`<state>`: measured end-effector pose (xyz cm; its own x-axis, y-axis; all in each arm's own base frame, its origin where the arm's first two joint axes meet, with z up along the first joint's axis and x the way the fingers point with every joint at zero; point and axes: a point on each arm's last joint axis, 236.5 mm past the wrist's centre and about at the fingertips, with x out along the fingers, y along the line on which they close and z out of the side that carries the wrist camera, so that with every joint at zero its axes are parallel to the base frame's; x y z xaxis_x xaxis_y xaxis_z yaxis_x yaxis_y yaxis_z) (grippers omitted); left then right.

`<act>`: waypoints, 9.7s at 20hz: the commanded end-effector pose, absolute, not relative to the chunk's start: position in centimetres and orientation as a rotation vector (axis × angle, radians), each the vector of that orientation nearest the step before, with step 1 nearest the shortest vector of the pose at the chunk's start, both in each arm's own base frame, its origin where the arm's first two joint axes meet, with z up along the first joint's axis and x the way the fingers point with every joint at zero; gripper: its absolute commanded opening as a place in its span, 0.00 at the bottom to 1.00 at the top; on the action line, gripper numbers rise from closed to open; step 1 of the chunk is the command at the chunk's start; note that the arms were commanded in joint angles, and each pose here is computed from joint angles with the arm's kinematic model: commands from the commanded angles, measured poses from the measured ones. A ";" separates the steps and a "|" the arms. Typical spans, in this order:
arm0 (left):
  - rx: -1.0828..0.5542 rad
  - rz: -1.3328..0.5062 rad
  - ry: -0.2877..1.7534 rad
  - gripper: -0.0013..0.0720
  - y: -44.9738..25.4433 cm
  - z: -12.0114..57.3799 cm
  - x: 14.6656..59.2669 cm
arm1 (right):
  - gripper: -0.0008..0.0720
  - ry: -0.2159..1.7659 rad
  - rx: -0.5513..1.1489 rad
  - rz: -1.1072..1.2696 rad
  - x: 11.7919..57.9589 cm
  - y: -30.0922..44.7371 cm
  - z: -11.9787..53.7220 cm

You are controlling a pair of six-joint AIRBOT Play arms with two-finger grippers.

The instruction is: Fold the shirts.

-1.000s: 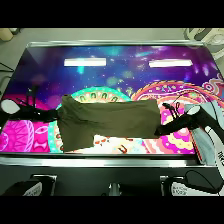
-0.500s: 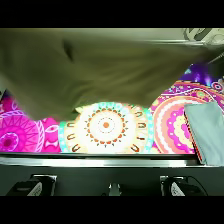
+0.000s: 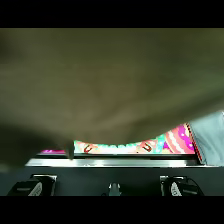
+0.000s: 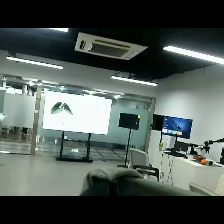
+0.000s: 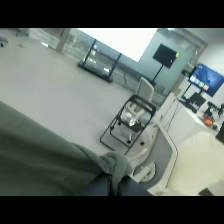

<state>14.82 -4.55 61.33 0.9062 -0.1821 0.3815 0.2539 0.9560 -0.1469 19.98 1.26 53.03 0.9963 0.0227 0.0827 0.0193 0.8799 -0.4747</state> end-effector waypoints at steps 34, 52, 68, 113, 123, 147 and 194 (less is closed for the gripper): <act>-0.159 -0.169 1.373 0.05 -6.2 -6.0 38.1 | 0.04 1.465 -0.076 0.445 40.8 -2.2 -7.5; -0.569 -0.234 1.632 0.67 -10.9 -9.8 18.0 | 0.74 1.696 0.138 0.552 29.4 -2.6 -6.0; -0.535 -0.265 1.591 0.05 -14.8 -11.2 17.8 | 0.90 1.756 0.112 0.474 25.3 -3.1 -10.6; -0.493 -0.331 1.192 0.69 -9.6 3.3 45.4 | 0.97 1.235 0.281 0.377 48.3 -2.5 -8.5; -0.372 -0.497 1.075 0.05 -20.1 5.8 45.2 | 0.04 1.205 0.361 0.563 48.6 4.0 -6.3; -0.850 -0.707 1.023 0.05 -31.8 3.2 48.1 | 0.04 0.812 0.105 0.885 40.4 23.3 18.1; -0.398 -0.235 0.575 0.05 -2.1 23.4 43.6 | 0.04 0.912 0.455 0.239 42.3 -10.6 17.7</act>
